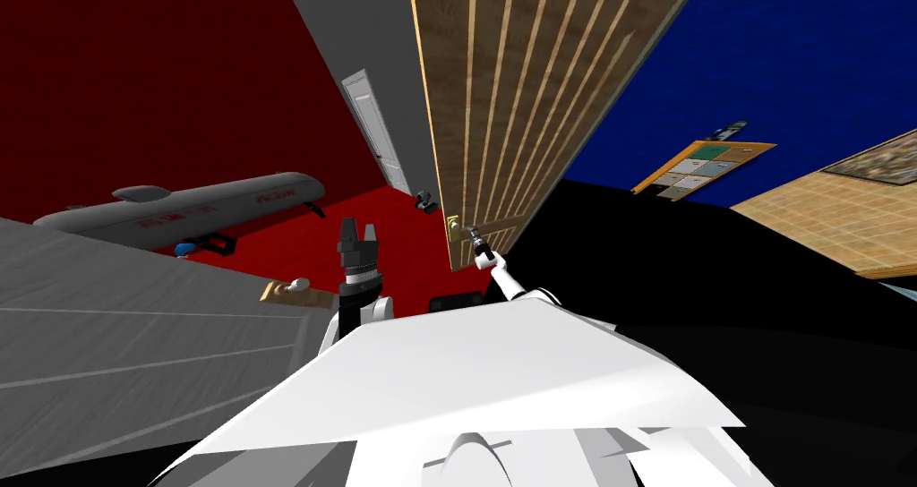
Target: Push the door open
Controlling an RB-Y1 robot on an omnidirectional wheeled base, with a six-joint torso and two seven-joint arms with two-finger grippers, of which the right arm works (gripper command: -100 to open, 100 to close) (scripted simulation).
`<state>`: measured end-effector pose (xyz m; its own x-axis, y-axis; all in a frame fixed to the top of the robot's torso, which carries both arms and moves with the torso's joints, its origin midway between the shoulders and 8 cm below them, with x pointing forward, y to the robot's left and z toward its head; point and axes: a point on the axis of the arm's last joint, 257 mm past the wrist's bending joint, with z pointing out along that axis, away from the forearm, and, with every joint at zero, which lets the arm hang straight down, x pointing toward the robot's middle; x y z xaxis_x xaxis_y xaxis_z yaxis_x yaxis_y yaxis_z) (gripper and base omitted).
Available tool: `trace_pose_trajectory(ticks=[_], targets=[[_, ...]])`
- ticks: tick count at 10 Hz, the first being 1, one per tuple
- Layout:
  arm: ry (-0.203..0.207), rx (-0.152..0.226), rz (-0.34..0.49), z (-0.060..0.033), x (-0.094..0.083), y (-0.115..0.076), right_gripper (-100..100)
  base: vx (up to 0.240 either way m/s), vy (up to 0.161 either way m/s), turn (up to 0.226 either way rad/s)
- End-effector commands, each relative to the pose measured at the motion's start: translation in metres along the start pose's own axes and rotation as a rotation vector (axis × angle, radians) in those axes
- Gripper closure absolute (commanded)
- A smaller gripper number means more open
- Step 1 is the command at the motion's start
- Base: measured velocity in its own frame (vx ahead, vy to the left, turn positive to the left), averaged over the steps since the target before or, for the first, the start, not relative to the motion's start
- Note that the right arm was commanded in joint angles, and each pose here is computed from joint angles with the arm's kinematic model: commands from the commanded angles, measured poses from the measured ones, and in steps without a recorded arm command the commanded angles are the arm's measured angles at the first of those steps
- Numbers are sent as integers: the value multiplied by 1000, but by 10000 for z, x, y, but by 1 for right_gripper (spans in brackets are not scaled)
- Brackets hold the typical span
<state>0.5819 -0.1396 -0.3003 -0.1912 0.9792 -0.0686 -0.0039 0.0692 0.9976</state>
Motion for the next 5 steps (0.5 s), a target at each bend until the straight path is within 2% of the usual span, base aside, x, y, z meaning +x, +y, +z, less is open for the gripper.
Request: trace_pose_trajectory(ticks=[1, 3, 5], targets=[[6, 0, -1, -5, 53, 0, -100, -200, -92, -6], [19, -3, 18, -5, 238, 19, -100, -244, -83, -8], [35, -8, 51, 1, 477, 59, -100, -221, 10, -13]])
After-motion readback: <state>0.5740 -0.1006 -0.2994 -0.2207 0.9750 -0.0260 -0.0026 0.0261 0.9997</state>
